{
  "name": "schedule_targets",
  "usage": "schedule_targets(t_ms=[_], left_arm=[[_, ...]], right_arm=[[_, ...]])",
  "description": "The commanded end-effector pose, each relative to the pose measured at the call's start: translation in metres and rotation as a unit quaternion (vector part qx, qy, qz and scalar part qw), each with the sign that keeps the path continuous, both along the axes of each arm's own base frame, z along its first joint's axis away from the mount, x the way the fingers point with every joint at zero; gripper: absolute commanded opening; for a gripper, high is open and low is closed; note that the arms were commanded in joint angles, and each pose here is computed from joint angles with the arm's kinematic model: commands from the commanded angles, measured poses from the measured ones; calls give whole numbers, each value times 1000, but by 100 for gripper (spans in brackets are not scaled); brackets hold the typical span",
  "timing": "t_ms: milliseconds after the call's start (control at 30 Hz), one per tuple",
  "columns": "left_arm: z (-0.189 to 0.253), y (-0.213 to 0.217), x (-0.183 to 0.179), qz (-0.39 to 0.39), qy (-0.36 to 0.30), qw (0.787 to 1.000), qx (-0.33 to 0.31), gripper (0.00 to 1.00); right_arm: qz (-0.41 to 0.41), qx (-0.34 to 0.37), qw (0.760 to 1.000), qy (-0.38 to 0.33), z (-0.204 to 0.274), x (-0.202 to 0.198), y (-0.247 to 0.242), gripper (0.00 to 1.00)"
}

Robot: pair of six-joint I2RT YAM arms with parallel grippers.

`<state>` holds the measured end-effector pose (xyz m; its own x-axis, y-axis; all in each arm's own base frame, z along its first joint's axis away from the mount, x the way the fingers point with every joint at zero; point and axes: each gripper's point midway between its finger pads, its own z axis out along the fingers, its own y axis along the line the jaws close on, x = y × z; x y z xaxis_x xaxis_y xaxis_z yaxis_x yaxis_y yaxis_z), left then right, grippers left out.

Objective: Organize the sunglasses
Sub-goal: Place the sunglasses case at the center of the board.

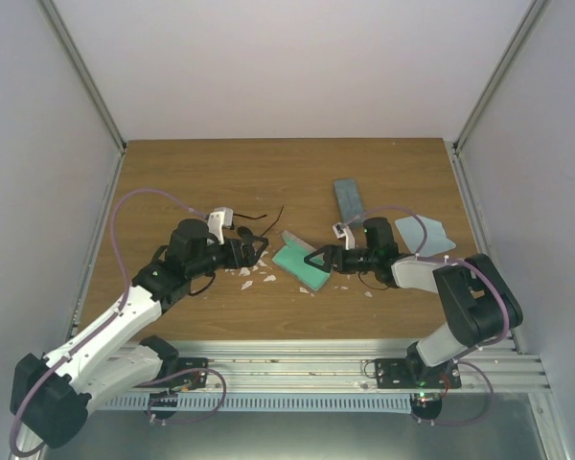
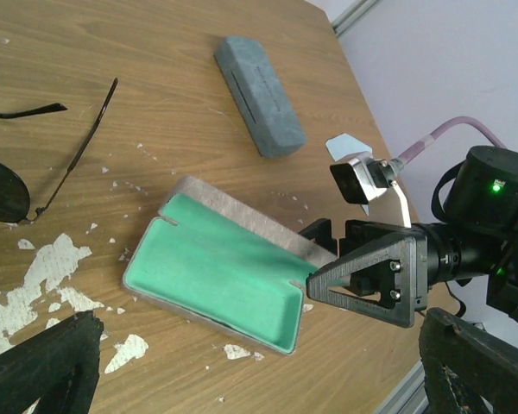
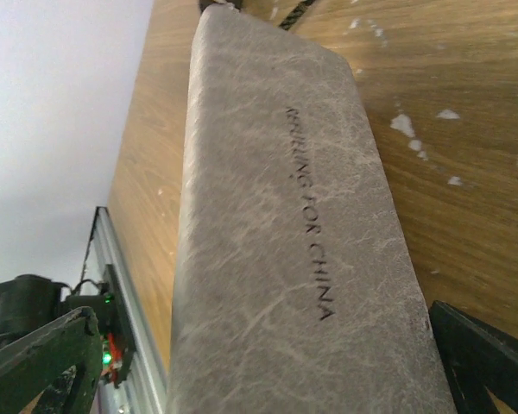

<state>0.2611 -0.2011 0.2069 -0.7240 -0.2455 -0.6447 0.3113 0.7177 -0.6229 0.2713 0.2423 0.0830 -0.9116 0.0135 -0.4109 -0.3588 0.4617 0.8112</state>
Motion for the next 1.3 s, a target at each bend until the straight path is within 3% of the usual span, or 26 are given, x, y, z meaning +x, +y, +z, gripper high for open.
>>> schedule_targets(t_ms=[0, 533, 800, 967, 1100, 1267], left_arm=[[1, -1, 5, -2, -9, 1000, 2, 99], [-10, -2, 7, -3, 5, 1000, 16, 99], [-14, 5, 9, 9, 3, 999, 32, 99], [-17, 17, 16, 44, 0, 997, 57, 99], [-24, 44, 23, 129, 20, 988, 78, 99], [-35, 47, 21, 145, 37, 987, 65, 99]], right_arm=[[-18, -40, 999, -23, -7, 13, -8, 100], [-86, -157, 982, -51, -17, 29, -41, 100], [-138, -206, 956, -154, 59, 24, -50, 99], [-85, -170, 963, -192, 92, -9, -9, 82], [-31, -177, 970, -162, 64, -33, 24, 65], [26, -225, 965, -133, 15, -57, 56, 51]])
